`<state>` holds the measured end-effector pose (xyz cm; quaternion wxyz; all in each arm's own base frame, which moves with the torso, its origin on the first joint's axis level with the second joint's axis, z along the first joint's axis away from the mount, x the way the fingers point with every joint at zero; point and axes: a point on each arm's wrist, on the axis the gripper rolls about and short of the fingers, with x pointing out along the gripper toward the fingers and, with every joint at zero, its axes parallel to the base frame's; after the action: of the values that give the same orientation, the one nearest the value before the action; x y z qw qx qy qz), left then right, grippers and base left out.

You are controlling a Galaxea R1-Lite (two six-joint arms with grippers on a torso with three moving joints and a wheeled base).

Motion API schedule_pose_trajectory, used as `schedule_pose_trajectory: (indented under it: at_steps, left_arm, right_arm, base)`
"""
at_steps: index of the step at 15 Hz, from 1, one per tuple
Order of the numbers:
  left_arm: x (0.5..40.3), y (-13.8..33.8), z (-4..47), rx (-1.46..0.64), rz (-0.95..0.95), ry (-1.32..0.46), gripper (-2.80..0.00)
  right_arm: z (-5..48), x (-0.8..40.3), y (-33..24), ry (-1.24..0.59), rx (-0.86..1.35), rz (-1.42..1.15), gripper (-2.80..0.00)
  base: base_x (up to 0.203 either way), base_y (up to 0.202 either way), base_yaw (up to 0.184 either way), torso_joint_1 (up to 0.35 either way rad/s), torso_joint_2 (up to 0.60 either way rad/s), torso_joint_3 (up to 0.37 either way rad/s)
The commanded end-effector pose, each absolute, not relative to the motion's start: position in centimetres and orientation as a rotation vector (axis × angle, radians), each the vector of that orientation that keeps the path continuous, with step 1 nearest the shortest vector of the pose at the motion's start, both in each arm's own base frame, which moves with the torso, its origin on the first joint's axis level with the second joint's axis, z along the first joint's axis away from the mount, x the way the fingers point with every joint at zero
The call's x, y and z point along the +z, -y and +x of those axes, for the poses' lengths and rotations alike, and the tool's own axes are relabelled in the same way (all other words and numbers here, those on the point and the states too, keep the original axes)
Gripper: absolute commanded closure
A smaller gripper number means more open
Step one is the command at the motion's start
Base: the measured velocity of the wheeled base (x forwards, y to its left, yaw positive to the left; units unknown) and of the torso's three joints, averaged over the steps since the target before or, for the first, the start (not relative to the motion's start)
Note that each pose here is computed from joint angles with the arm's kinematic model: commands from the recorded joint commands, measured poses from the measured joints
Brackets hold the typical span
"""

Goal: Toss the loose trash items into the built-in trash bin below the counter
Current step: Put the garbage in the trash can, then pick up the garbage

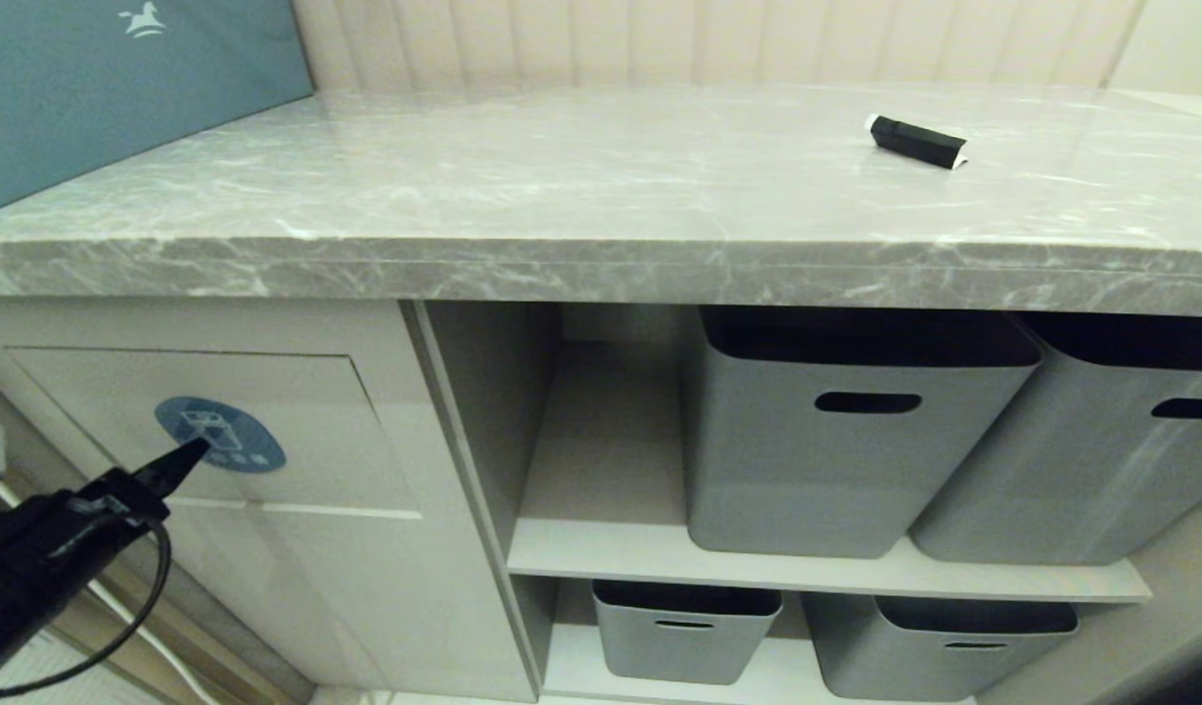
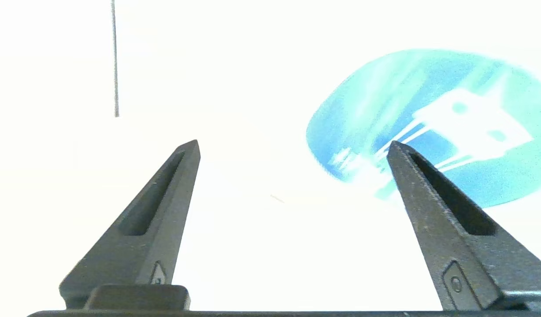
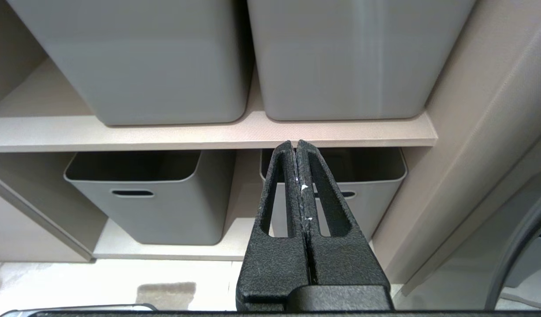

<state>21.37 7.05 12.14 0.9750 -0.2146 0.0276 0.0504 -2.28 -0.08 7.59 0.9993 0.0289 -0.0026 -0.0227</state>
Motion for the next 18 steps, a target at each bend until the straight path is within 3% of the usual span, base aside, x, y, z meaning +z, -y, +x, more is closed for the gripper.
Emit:
schedule_pose_trajectory:
  at_steps: [1,6,10,13,18]
  left_arm:
    - [14.2,-6.6,18.7,0.115,-0.407,0.040,-2.80]
    - [17.3,-4.4,12.4,0.127,-0.340,0.189,-2.80]
    - [19.2,-0.8,7.3,-0.077,-0.162,0.261,-2.80]
    - [17.6,0.3,3.1,-0.178,-0.066,0.244,-2.80]
    - [11.4,0.6,-1.1,-0.205,0.081,0.164,-2.80]
  right_arm:
    - [-2.3,7.6,0.1,0.004,-0.046,0.058,0.00]
    - [-2.3,7.6,0.1,0.004,-0.046,0.058,0.00]
    - [-2.3,7.6,0.1,0.004,-0.046,0.058,0.00]
    - [-2.3,7.6,0.1,0.003,-0.046,0.058,0.00]
    - [-2.3,7.6,0.1,0.004,-0.046,0.058,0.00]
  base:
    - [0.000,0.000,0.000,0.000,0.00,0.000]
    - [0.000,0.000,0.000,0.000,0.00,0.000]
    - [0.000,0.000,0.000,0.000,0.00,0.000]
    - [0.000,0.000,0.000,0.000,0.00,0.000]
    - [0.000,0.000,0.000,0.000,0.00,0.000]
